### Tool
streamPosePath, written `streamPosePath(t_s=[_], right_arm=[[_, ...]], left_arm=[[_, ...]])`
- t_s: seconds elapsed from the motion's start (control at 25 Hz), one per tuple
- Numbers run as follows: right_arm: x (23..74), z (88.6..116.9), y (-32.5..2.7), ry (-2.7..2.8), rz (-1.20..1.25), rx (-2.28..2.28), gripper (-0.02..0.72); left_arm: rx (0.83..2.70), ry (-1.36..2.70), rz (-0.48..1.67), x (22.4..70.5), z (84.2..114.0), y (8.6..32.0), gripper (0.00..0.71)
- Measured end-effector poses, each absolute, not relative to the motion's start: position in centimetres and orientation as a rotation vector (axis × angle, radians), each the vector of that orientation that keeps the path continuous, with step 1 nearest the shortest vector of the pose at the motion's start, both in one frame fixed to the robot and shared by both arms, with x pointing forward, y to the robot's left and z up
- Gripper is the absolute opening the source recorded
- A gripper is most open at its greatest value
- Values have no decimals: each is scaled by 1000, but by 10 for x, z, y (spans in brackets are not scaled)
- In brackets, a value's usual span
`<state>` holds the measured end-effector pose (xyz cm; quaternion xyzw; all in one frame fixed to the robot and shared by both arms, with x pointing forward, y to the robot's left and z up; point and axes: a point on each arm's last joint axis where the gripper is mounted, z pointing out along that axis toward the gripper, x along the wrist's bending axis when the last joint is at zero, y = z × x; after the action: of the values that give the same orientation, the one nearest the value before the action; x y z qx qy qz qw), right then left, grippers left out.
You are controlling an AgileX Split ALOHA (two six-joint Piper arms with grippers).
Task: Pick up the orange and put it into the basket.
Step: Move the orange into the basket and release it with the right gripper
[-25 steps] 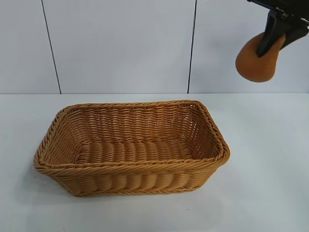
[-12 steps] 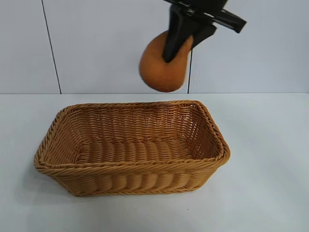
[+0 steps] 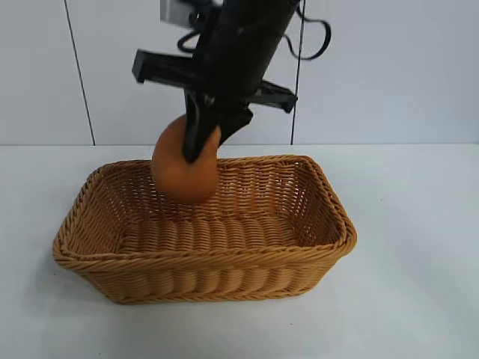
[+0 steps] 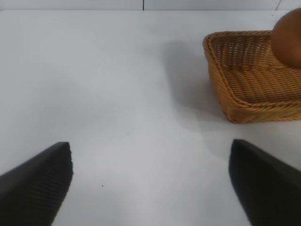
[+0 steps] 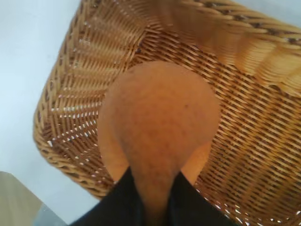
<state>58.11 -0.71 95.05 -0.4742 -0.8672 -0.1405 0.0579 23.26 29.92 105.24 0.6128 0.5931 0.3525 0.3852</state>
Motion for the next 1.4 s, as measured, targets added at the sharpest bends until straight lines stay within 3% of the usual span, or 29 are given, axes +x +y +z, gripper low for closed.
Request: streamPosePath(t_s=[0.12,0.32,0.4,0.52,0.88,1.28,1.4], right_arm=[[581,953,-7,-2633,-439,-1437,120],[581,954,-9,-2647,-416,-1430,574],[579,955,-11,-2656,-385,-1422,647],[576,956,-15,-2651,-306,-1423,684],[573,963,-26,-2710,-141,-1431,694],[595,1055,-18,-2811,-527,-1507,694],[603,1069,-25,-2813,-594,-1542,694]], left_arm=[[1561,1511,898,233,1052,299,644],[1561,1511,898,233,1052,299,644],[1561,1511,898,233,1052,299,644],[1561,1511,898,233,1052,299,644],[1561,1511,898,233,1052,299,644],[1561,1511,898,233,1052,299,644],[1561,1511,898,233,1052,299,644]])
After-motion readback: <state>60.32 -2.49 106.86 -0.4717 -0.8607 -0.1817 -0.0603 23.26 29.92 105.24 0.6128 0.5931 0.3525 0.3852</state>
